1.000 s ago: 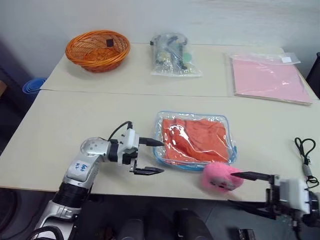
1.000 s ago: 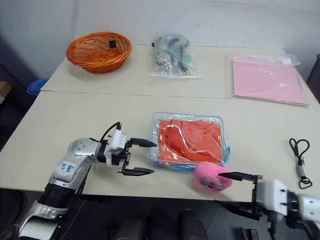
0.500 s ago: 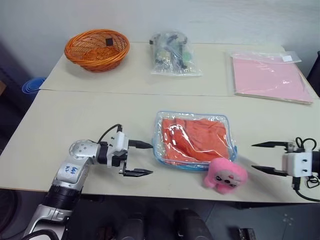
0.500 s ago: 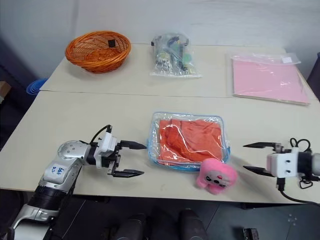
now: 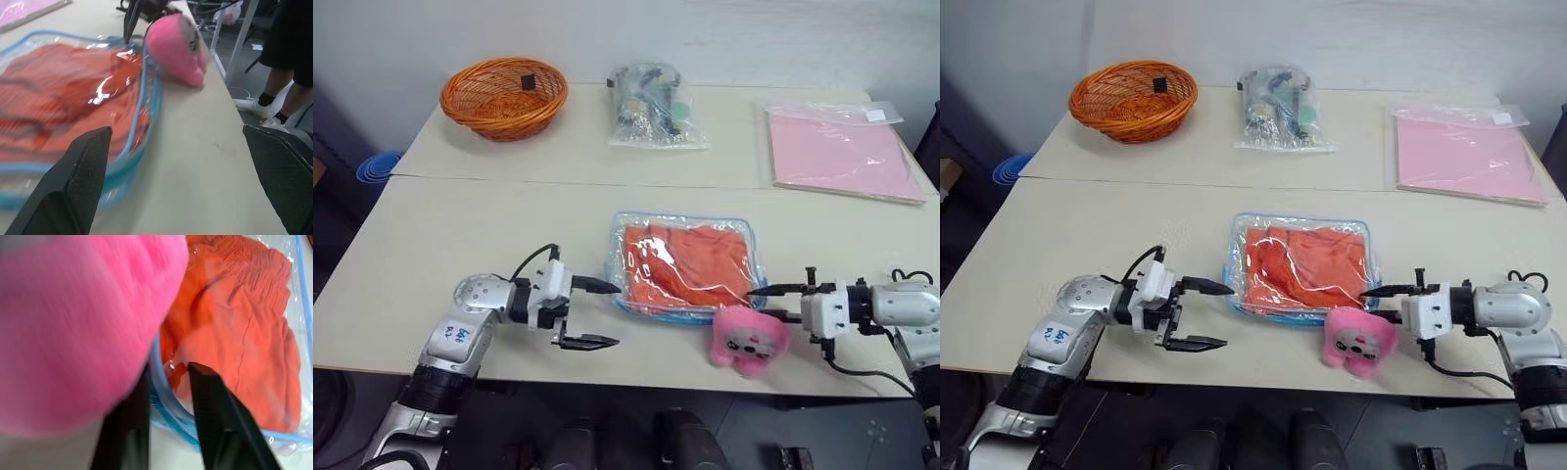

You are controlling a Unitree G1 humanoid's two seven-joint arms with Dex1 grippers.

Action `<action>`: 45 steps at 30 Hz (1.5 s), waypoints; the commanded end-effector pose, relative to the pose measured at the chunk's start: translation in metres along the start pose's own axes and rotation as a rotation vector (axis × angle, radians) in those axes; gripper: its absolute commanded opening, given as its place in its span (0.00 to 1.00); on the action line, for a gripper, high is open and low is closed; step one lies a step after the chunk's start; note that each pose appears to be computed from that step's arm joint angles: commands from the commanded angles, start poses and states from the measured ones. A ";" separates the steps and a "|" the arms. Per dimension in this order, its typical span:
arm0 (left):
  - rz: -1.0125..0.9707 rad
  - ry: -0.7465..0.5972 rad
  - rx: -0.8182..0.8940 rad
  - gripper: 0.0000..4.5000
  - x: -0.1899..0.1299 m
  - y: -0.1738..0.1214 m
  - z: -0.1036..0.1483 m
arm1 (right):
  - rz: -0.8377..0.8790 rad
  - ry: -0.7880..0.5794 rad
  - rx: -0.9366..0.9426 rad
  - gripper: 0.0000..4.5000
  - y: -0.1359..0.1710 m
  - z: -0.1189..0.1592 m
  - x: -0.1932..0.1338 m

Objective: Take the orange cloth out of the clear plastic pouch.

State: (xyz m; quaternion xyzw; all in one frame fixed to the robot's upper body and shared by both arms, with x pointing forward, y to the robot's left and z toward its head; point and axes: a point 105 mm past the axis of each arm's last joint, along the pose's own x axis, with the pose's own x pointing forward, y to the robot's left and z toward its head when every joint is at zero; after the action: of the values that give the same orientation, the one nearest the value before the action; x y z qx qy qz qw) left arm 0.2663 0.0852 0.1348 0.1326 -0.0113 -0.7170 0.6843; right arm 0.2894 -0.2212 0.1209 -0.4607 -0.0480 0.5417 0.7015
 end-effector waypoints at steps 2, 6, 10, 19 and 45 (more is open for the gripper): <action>-0.067 -0.024 0.065 1.00 0.031 0.002 0.016 | -0.047 0.010 0.027 0.02 -0.006 0.004 0.007; -0.154 -0.032 0.069 1.00 0.073 0.003 0.017 | -0.055 0.033 0.073 0.02 -0.004 0.003 0.013; -0.203 -0.005 0.079 1.00 0.110 0.004 0.012 | -0.056 0.050 0.097 0.02 -0.003 0.003 0.016; -0.104 0.018 0.078 0.96 0.161 0.016 0.006 | -0.053 0.058 0.116 0.01 0.003 0.007 0.023; -0.049 -0.051 0.095 0.01 0.070 0.022 0.006 | -0.115 0.119 0.156 0.00 0.005 -0.007 -0.003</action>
State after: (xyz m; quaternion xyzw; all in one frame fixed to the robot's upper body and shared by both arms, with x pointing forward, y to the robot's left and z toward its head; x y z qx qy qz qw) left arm 0.2892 0.0068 0.1158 0.1597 -0.0312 -0.7272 0.6668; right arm 0.2858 -0.2161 0.1081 -0.4215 0.0082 0.4943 0.7602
